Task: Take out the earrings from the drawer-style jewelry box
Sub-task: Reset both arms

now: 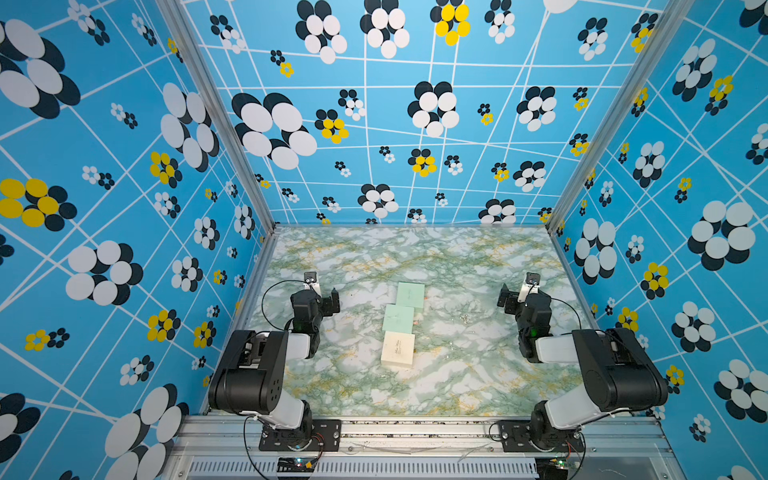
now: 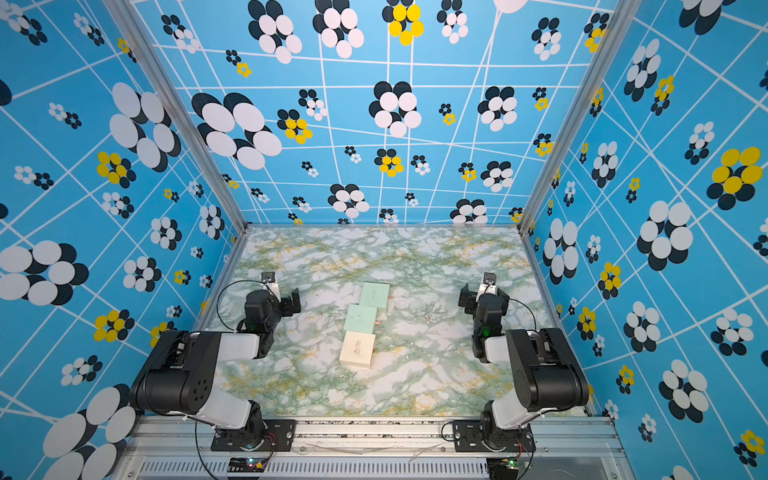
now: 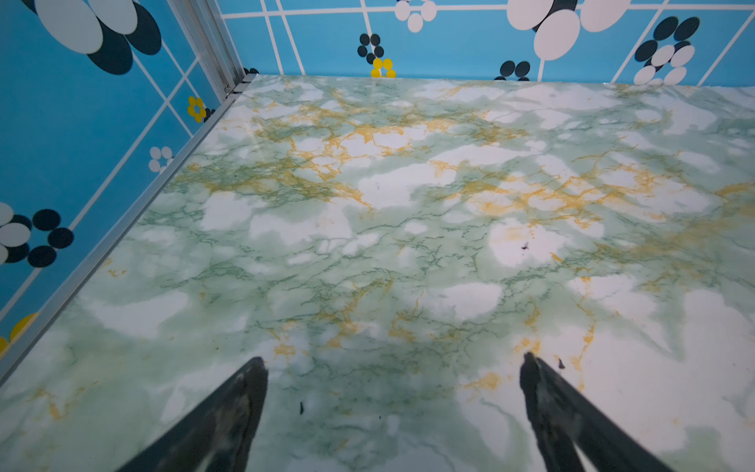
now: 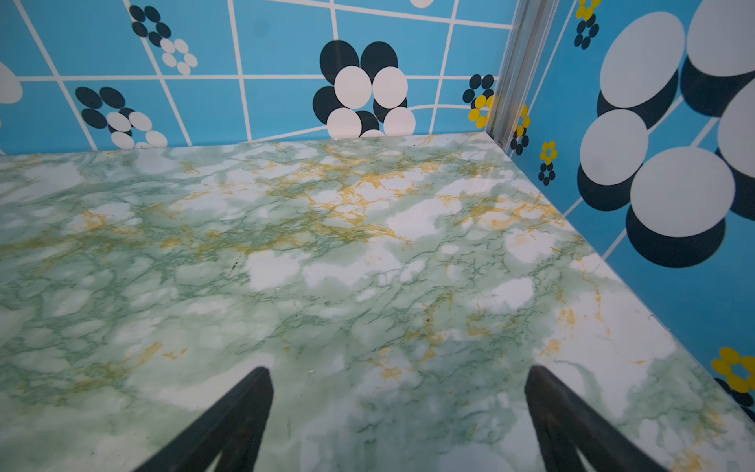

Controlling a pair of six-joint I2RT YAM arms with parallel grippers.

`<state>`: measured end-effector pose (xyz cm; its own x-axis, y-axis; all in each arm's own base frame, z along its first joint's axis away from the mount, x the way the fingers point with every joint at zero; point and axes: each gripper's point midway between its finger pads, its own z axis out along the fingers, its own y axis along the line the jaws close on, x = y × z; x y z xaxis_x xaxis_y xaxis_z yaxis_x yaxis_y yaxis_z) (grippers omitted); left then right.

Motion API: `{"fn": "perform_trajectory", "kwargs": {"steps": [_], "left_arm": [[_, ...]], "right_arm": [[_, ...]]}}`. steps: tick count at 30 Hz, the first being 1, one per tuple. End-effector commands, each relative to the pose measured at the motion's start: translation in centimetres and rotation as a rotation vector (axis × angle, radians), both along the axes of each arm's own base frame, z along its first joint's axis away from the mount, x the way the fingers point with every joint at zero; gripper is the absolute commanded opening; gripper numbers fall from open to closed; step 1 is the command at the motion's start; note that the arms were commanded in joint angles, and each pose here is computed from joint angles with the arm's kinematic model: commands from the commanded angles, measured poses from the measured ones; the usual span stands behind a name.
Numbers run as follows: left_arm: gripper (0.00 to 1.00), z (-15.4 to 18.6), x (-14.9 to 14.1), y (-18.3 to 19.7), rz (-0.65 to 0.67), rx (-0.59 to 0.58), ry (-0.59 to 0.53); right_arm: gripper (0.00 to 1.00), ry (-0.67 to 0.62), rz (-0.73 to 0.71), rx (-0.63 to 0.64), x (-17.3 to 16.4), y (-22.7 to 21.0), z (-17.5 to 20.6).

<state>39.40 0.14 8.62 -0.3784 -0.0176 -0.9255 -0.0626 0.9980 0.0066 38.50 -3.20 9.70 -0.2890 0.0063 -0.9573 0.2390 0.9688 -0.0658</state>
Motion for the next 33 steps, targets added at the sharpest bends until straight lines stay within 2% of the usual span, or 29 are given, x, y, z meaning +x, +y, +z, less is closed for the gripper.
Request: {"fn": "perform_trajectory", "kwargs": {"steps": [1, 33], "left_arm": [[0.99, 0.95, 0.41, -0.10, -0.015, 0.007, -0.046], [0.99, 1.03, 0.37, -0.11, -0.017, 0.004, -0.049]], "right_arm": [[1.00, -0.044, -0.072, 0.013, -0.49, -1.02, 0.44], [1.00, -0.009, -0.064, 0.011, 0.25, -0.87, 0.23]]}}
